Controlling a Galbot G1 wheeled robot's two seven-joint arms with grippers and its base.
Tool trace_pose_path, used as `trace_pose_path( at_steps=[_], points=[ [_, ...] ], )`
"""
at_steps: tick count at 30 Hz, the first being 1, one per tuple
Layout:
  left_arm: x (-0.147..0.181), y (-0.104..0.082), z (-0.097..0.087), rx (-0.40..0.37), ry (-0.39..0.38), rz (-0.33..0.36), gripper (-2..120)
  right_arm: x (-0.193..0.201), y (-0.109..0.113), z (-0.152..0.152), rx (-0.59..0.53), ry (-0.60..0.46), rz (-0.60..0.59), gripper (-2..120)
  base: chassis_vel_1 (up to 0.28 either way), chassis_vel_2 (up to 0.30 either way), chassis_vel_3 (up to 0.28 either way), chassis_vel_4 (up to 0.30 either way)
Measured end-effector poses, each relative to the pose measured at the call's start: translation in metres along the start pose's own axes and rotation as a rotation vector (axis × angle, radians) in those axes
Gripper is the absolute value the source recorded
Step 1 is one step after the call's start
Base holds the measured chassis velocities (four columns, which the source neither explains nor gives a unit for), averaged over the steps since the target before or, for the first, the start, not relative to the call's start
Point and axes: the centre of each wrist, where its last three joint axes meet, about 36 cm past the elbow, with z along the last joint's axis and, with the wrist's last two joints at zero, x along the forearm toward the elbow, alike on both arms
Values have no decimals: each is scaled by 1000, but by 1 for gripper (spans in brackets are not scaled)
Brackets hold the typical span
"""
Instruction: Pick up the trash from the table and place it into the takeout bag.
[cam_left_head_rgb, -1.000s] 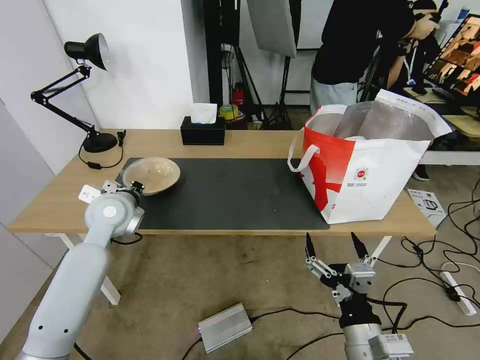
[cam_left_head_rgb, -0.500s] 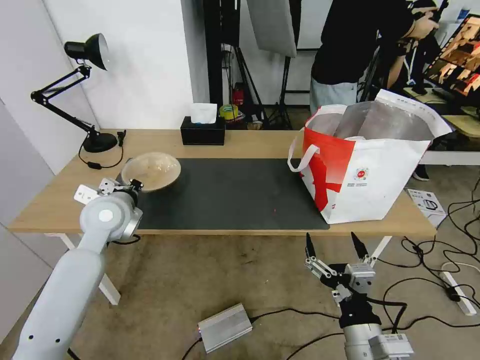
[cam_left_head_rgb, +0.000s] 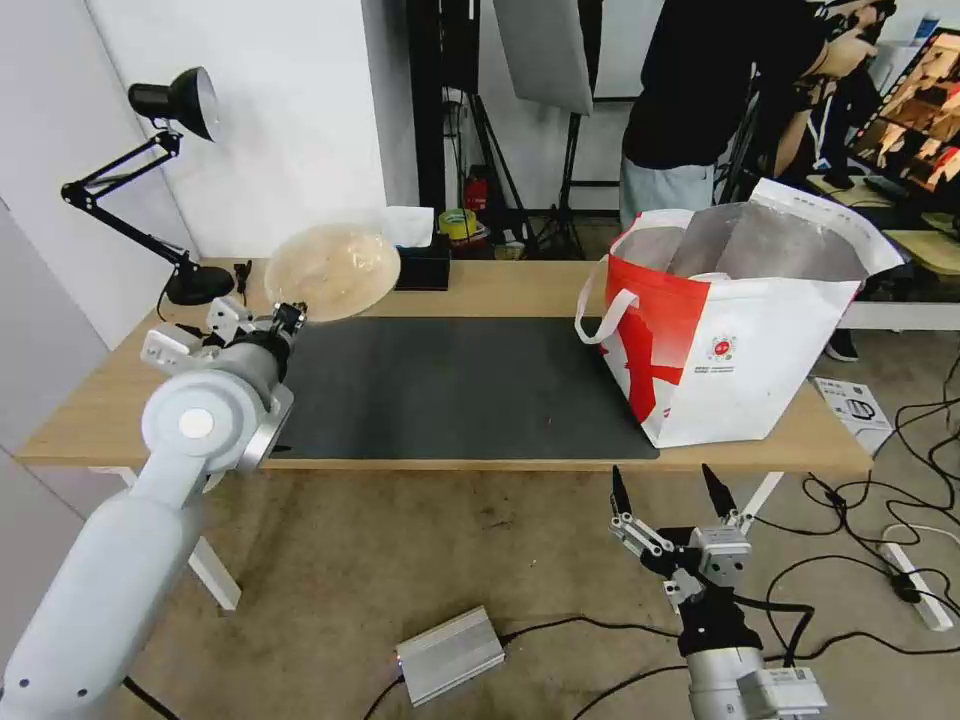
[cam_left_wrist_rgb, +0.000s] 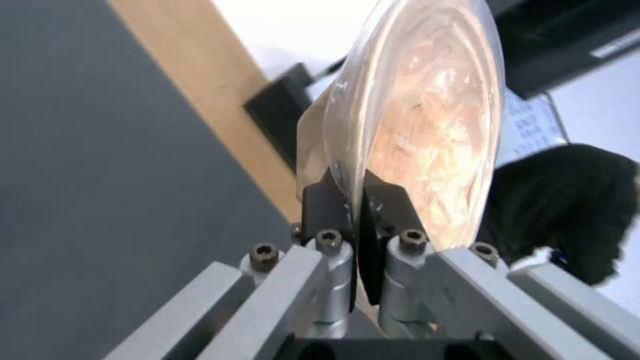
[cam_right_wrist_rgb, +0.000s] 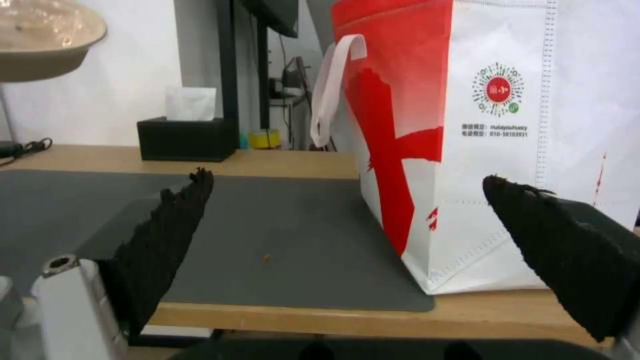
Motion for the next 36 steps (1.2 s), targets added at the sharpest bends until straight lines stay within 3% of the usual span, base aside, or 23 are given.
trace_pose_path(
  at_steps=[5,10,14,25,36],
  points=[
    [9,-3,9,-67,-10,185,0,0,0,0,0,0,0,100,0,0,0,0],
    [13,-10,14,-82,-10,269,0,0,0,0,0,0,0,100,0,0,0,0],
    [10,-24,30,-93,-10,377,0,0,0,0,0,0,0,100,0,0,0,0],
    [-10,-48,59,-133,34,444,0,0,0,0,0,0,0,100,0,0,0,0],
    [-41,-90,98,-183,84,512,0,0,0,0,0,0,0,100,0,0,0,0]
  ],
)
